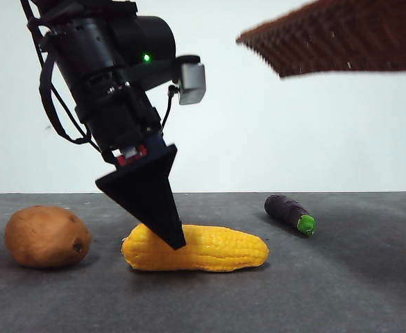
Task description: Help me put the vegetables on the table into the basket
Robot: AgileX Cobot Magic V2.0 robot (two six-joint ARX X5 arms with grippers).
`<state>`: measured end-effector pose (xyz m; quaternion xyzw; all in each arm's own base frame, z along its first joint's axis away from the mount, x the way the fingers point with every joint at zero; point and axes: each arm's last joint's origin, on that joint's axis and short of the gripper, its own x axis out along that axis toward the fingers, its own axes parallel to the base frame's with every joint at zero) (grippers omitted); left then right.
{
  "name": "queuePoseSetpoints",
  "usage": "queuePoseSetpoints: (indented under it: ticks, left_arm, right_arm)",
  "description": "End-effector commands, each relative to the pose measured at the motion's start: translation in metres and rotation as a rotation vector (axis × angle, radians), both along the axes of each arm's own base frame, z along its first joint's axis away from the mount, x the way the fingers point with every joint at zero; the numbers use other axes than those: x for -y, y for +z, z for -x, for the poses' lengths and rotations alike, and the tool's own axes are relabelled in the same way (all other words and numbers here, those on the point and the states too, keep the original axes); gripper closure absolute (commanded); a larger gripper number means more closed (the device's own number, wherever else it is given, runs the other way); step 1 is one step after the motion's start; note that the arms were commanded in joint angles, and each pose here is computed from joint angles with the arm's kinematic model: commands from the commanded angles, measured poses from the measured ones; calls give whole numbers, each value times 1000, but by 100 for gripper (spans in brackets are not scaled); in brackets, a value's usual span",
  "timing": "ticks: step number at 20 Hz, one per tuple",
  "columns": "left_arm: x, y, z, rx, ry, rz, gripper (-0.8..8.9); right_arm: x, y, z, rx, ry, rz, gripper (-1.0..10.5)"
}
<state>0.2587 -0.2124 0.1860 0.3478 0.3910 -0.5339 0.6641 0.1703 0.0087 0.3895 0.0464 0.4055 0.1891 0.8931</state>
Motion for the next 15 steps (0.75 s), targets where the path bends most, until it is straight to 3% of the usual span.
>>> queuePoseSetpoints:
  ticks: [1, 3, 5, 8, 11, 15]
  left_arm:
    - [3, -9, -2, 0, -15, -16, 190]
    - [4, -12, -2, 0, -16, -20, 228]
    - [5, -14, -2, -6, -19, -23, 397]
    - [6, -16, -2, -10, -19, -27, 448]
    - [6, -16, -2, -13, -15, -27, 642]
    - [6, -16, -2, -15, -13, -27, 697]
  right_arm:
    - [2, -12, 0, 1, -2, -27, 959]
    - [2, -22, -2, -16, -5, -35, 958]
    - [2, -31, -5, -32, -9, -38, 959]
    - [2, -43, -10, -41, -25, -50, 959]
    - [3, -56, -14, -58, -60, -33, 958]
    - [4, -70, -16, -83, -81, -8, 959]
